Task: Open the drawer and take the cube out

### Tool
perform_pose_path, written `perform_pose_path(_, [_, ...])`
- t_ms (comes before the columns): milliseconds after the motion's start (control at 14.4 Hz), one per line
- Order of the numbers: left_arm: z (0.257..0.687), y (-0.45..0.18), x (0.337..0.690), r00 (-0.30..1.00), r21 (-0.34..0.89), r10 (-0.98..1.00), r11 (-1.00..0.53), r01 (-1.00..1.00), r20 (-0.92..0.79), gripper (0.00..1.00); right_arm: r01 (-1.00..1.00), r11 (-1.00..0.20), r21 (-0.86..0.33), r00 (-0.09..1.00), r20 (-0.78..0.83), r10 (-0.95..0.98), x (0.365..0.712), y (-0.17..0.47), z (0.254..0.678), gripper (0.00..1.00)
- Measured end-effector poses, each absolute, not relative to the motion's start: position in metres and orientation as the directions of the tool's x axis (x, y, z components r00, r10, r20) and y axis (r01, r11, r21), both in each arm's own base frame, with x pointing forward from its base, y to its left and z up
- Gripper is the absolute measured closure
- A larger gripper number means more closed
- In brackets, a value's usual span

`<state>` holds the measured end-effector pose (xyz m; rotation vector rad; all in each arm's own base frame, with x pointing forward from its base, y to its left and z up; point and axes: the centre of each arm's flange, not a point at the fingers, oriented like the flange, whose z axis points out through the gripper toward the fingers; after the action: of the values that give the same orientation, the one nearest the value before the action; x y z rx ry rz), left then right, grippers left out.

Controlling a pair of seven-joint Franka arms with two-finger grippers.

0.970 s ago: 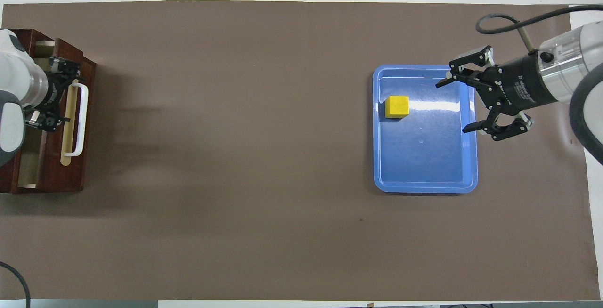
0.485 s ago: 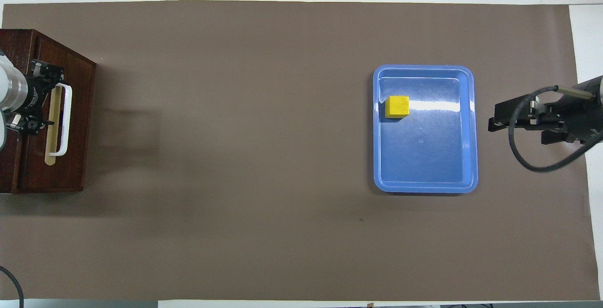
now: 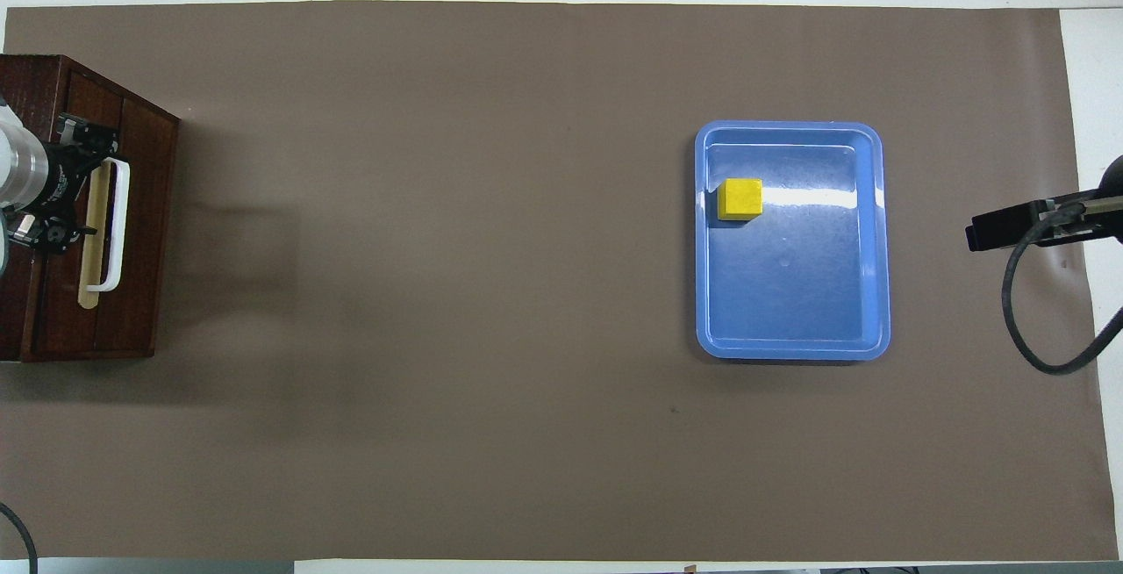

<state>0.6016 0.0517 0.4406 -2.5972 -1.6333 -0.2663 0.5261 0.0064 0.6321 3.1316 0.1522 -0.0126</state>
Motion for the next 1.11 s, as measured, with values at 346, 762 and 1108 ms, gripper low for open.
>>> perform_pose_path(346, [0.451,0.013,0.596,0.533,-0.021,0.831,-0.537,0.843,0.156,0.0,0.084,-0.996,-0.002,0.995,-0.045,0.084,0.541,-0.004,0.607,0.0])
perform_pose_path(762, [0.559,-0.031,0.533,0.817,-0.073,0.576,-0.814,0.576,0.026,0.0,0.079,-0.997,-0.009,0.99,-0.116,0.079,0.535,-0.006,0.603,0.0])
perform_pose_path(1108, [0.561,-0.058,0.527,0.958,-0.084,0.283,-0.957,0.279,-0.043,0.0,0.074,-0.997,-0.012,0.989,-0.129,0.075,0.537,-0.01,0.63,0.0])
